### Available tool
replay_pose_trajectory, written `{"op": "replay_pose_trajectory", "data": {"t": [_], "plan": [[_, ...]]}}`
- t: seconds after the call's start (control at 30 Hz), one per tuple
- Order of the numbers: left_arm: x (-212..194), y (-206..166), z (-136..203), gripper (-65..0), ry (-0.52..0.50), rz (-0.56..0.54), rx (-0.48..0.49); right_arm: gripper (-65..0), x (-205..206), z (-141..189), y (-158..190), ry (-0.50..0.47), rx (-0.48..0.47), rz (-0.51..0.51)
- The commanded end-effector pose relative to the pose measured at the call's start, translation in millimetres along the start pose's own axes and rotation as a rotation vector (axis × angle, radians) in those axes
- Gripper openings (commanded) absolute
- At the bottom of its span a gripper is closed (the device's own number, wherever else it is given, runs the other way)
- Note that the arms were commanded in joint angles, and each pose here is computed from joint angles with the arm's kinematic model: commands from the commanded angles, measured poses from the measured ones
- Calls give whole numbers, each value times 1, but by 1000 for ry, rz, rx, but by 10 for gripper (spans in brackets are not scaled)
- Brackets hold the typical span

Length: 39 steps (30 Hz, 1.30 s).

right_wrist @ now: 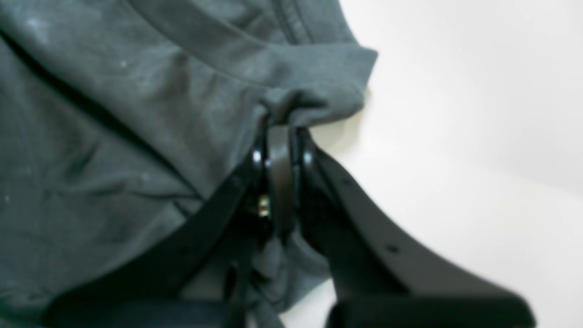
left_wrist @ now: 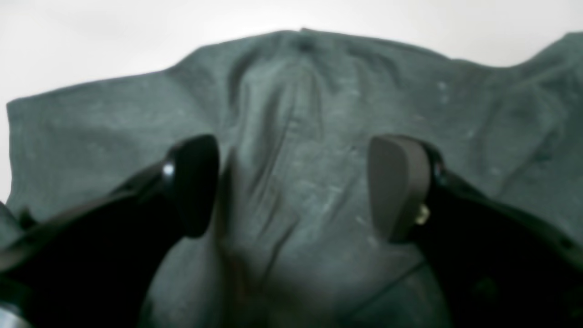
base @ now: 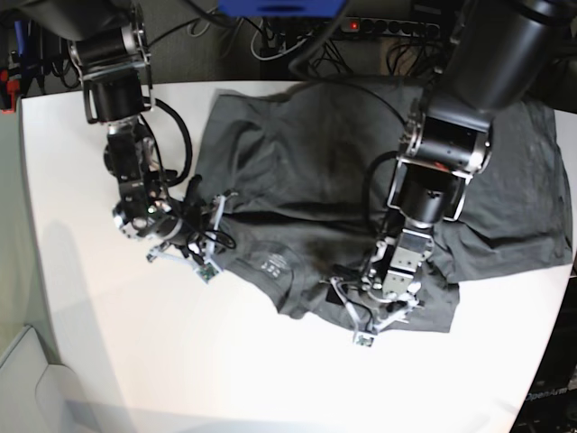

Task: Layout the t-shirt on the table in an organized manner, then fold the t-shirt properly
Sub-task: 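Grasp the hem corners with both grippers, then lift the hem with both grippers and fold it over toward the collar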

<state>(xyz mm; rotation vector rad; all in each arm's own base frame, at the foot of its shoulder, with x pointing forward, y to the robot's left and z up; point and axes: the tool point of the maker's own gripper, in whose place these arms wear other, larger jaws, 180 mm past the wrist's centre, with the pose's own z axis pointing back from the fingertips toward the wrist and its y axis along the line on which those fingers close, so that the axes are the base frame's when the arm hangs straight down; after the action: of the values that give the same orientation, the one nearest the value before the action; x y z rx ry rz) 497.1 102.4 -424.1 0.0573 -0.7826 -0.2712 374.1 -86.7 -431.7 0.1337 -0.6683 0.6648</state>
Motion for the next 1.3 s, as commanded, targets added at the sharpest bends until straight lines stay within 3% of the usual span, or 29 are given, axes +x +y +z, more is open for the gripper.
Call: {"op": "replay_pose_trajectory", "data": {"t": [0.0,0.17,0.23,0.3,0.5,0.63,0.93,1.27], "plan": [[-9,2,0,-236,61,-23,5,-650,-10,1,-6,61,-20,24],[-10,7,0,-578,62,-19,18,-650,-10,1,-6,61,-16,27],[-10,7,0,-650,64,-19,18,-650,-10,1,-1,62,11,49],[-9,7,1,-628,61,-19,20,-650,-10,1,1,64,24,62],[-3,5,1,-645,47,-14,16,-650,-5,3,-1,52,19,68],[20,5,7,-645,10,-16,18,-650,21,16,-5,-23,-14,104],[108,-2,59,-645,-155,60,-35,-650,67,51,-12,-167,-88,167],[170,1,118,-645,-304,75,-42,-650,103,103,-59,-301,-247,160]]}}
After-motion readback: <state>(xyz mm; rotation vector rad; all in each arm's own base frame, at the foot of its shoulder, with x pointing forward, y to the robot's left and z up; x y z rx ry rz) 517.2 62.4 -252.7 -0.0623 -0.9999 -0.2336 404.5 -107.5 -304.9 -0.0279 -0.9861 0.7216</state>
